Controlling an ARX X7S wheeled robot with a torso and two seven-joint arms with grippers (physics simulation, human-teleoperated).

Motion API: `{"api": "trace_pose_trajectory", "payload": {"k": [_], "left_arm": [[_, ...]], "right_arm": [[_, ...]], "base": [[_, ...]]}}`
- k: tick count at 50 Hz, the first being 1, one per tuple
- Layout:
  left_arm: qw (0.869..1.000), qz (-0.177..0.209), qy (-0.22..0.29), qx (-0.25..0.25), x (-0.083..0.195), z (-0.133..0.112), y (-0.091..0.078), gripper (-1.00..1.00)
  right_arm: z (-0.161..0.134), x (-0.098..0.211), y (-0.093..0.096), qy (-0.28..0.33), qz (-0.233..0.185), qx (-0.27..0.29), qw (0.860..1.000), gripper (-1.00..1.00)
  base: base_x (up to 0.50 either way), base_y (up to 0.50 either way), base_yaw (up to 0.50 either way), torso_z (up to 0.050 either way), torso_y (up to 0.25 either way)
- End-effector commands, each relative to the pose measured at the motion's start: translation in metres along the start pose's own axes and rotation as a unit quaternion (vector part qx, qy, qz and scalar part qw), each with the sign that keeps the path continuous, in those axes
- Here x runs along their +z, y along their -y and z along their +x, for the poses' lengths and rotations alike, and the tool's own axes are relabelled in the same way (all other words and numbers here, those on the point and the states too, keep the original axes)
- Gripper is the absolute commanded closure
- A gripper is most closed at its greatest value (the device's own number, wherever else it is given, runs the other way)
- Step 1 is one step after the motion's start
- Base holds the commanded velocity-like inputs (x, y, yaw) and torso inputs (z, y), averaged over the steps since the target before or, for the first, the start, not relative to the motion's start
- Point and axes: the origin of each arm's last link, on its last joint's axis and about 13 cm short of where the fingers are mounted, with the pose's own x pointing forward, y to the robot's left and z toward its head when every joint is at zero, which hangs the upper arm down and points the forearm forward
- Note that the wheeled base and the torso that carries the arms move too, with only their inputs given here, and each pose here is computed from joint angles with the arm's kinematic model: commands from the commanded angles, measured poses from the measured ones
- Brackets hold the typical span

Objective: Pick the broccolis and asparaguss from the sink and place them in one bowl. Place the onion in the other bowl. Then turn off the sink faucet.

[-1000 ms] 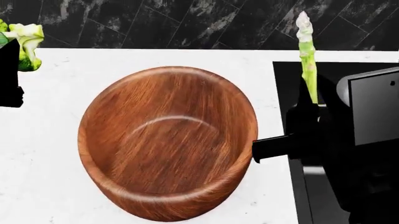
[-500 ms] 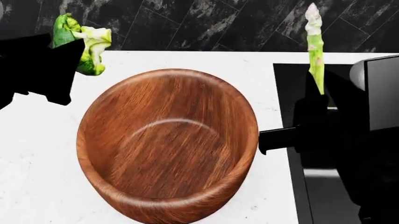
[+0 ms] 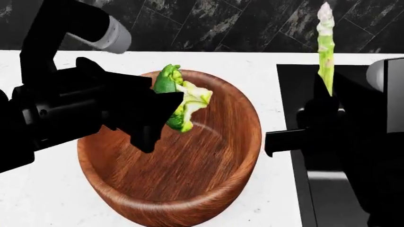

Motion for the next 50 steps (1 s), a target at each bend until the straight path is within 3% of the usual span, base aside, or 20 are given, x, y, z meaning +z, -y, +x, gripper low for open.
{"api": "trace_pose_trajectory", "payload": {"k": [1, 14, 28, 29, 36, 39, 44, 45, 46, 48, 50], "left_arm": [[0.999, 0.010, -0.029, -0.012, -0.003, 0.008, 0.010, 1.00], [0.998, 0.025, -0.032, 0.054, -0.009, 0.026, -0.003, 1.00], [0.998, 0.031, -0.042, 0.044, -0.018, 0.024, -0.001, 1.00], [0.998, 0.031, -0.042, 0.041, -0.018, 0.023, -0.001, -1.00], [0.998, 0.025, -0.035, 0.035, -0.017, 0.018, -0.006, -1.00], [0.999, 0.014, -0.015, 0.039, -0.004, 0.013, -0.010, -1.00], [0.998, 0.009, 0.030, 0.052, 0.014, 0.004, -0.018, -1.00], [0.995, 0.024, 0.066, 0.064, 0.018, -0.001, -0.022, -1.00], [0.995, 0.023, 0.076, 0.059, 0.019, -0.011, -0.023, -1.00], [0.988, 0.054, 0.105, 0.096, 0.014, -0.020, -0.029, -1.00], [0.984, 0.057, 0.116, 0.120, 0.007, -0.026, -0.035, -1.00]], "right_arm": [[-0.004, -0.003, 0.001, -0.002, 0.018, -0.007, 1.000, 1.00], [0.002, -0.005, 0.002, -0.009, 0.023, -0.005, 1.000, 1.00], [0.003, -0.003, 0.001, -0.013, 0.025, 0.003, 1.000, 1.00], [0.004, -0.001, 0.000, -0.011, 0.024, 0.003, 1.000, 1.00], [0.011, 0.018, 0.001, 0.002, 0.012, 0.012, 1.000, 1.00], [0.017, 0.034, 0.001, 0.010, 0.005, 0.015, 1.000, 1.00], [0.029, 0.062, -0.004, 0.003, -0.002, 0.061, 0.998, 1.00], [0.034, 0.066, -0.007, -0.013, 0.002, 0.089, 0.996, 1.00], [0.038, 0.067, -0.011, -0.040, -0.005, 0.122, 0.992, 1.00], [0.043, 0.074, -0.015, -0.053, 0.001, 0.149, 0.987, 1.00], [0.048, 0.078, -0.020, -0.071, 0.004, 0.176, 0.982, 1.00]], "base": [[0.00, 0.00, 0.00, 0.000, 0.000], [0.00, 0.00, 0.00, 0.000, 0.001], [0.00, 0.00, 0.00, 0.000, 0.000], [0.00, 0.00, 0.00, 0.000, 0.000], [0.00, 0.00, 0.00, 0.000, 0.000], [0.00, 0.00, 0.00, 0.000, 0.000], [0.00, 0.00, 0.00, 0.000, 0.000], [0.00, 0.00, 0.00, 0.000, 0.000], [0.00, 0.00, 0.00, 0.000, 0.000], [0.00, 0.00, 0.00, 0.000, 0.000], [0.00, 0.00, 0.00, 0.000, 0.000]]}}
